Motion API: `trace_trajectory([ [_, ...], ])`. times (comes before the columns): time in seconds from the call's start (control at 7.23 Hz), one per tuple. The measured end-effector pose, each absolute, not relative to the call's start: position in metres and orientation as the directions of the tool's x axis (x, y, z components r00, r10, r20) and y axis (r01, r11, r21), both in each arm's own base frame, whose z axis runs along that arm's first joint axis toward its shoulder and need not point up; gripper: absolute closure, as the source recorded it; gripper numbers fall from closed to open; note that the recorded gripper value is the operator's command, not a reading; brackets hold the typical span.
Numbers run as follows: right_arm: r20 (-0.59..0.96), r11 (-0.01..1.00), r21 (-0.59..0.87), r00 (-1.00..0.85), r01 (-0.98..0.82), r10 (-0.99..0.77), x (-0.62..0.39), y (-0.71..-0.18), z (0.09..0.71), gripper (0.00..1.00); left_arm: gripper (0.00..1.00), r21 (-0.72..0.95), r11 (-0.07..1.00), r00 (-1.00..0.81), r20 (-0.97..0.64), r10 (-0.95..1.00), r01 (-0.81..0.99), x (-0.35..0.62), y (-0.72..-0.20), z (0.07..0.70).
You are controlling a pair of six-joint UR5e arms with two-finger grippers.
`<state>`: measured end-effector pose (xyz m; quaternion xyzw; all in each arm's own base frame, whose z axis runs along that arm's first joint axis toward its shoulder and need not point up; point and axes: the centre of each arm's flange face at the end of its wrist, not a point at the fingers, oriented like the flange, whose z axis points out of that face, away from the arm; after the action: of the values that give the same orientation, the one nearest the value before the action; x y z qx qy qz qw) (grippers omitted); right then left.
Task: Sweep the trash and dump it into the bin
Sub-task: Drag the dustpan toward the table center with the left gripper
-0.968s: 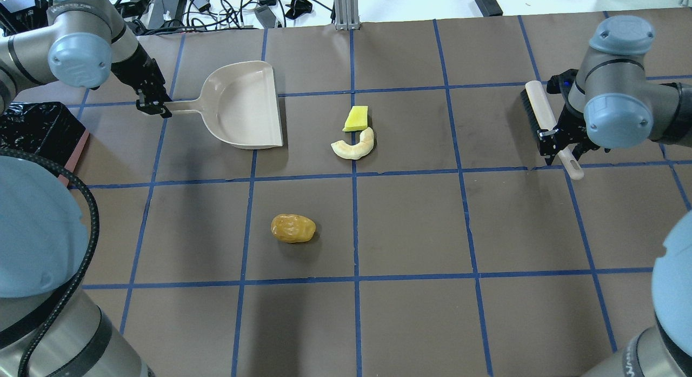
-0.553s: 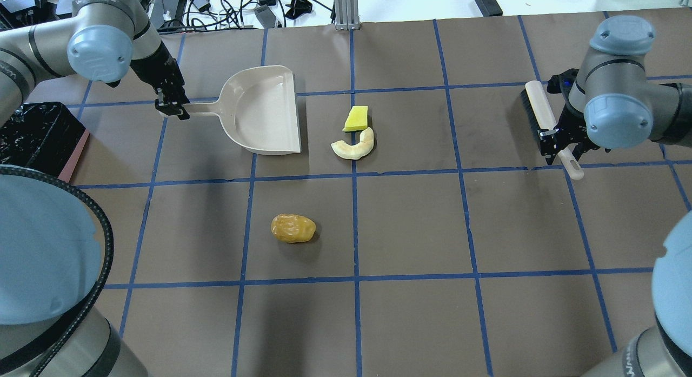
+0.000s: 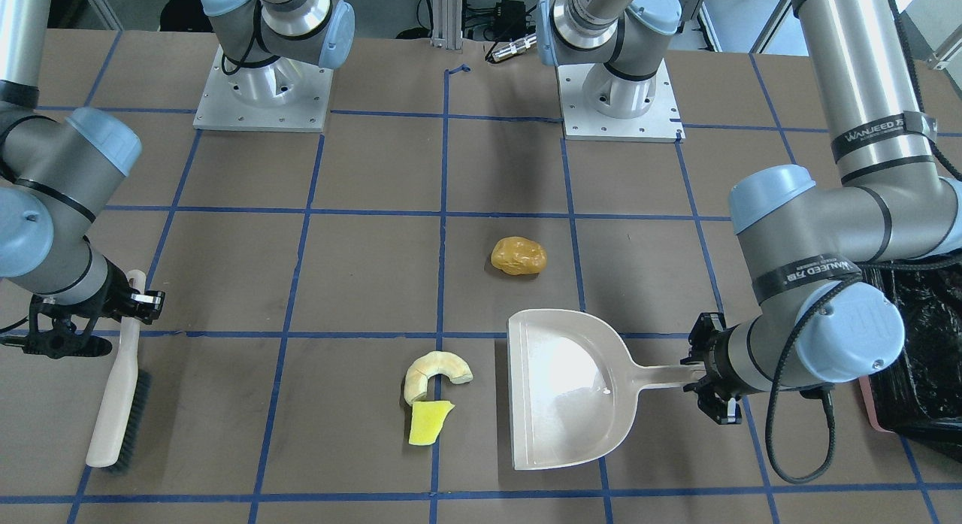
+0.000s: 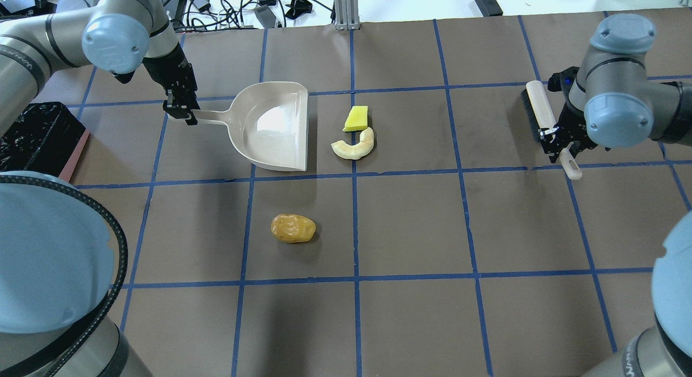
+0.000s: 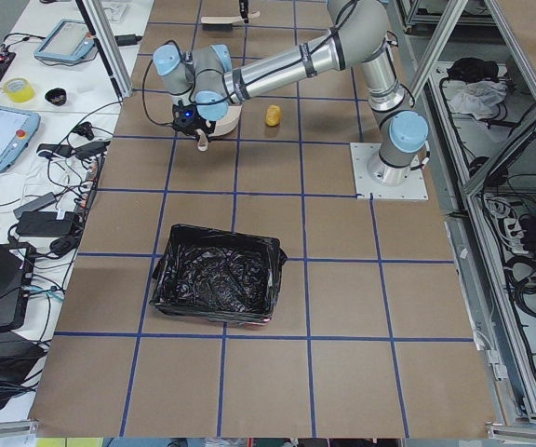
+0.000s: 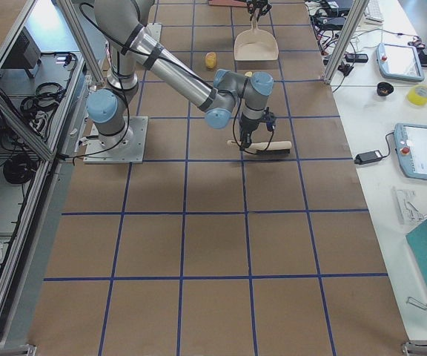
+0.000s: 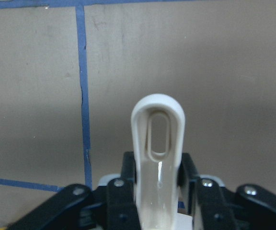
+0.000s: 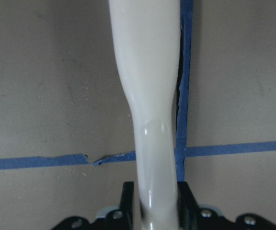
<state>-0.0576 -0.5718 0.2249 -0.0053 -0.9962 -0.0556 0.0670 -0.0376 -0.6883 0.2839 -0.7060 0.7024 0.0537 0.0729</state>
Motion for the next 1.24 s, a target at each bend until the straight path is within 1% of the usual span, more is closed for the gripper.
trace_trajectory([
  [0.14, 0.135, 0.994, 0.106, -0.991, 0.02, 0.005, -0.058, -0.572, 0.225, 0.75, 1.0, -0.028, 0.003, 0.002, -0.19, -0.982, -1.0, -0.042, -0.691, 0.284],
  [0.28, 0.136, 0.994, 0.106, -0.991, 0.022, 0.007, -0.058, -0.572, 0.225, 0.77, 1.0, -0.031, 0.001, 0.005, -0.195, -0.981, -1.0, -0.047, -0.693, 0.281],
  [0.41, 0.135, 0.994, 0.106, -0.991, 0.022, 0.007, -0.058, -0.572, 0.225, 0.84, 1.0, -0.035, 0.001, 0.006, -0.192, -0.981, -0.999, -0.053, -0.696, 0.276],
  [0.55, 0.135, 0.994, 0.107, -0.991, 0.021, 0.006, -0.057, -0.572, 0.225, 0.95, 1.0, -0.044, 0.007, 0.001, -0.188, -0.982, -0.999, -0.056, -0.699, 0.27],
  [0.69, 0.137, 0.994, 0.109, -0.991, 0.02, 0.006, -0.057, -0.572, 0.225, 0.96, 1.0, -0.057, 0.017, -0.006, -0.19, -0.982, -0.998, -0.059, -0.701, 0.264],
  [0.83, 0.14, 0.994, 0.106, -0.99, 0.02, 0.005, -0.057, -0.572, 0.227, 0.95, 1.0, -0.064, 0.024, -0.011, -0.191, -0.981, -0.998, -0.062, -0.701, 0.262],
  [0.97, 0.149, 0.995, 0.097, -0.989, 0.019, 0.004, -0.056, -0.573, 0.234, 0.95, 1.0, -0.07, 0.026, -0.012, -0.193, -0.981, -0.997, -0.065, -0.701, 0.261],
  [1.11, 0.158, 0.996, 0.084, -0.987, 0.022, 0.009, -0.053, -0.573, 0.241, 0.99, 1.0, -0.077, 0.028, -0.013, -0.195, -0.981, -0.997, -0.067, -0.701, 0.26],
  [1.24, 0.16, 0.997, 0.069, -0.987, 0.024, 0.012, -0.043, -0.574, 0.248, 1.0, 1.0, -0.081, 0.032, -0.015, -0.195, -0.981, -0.996, -0.071, -0.7, 0.26],
])
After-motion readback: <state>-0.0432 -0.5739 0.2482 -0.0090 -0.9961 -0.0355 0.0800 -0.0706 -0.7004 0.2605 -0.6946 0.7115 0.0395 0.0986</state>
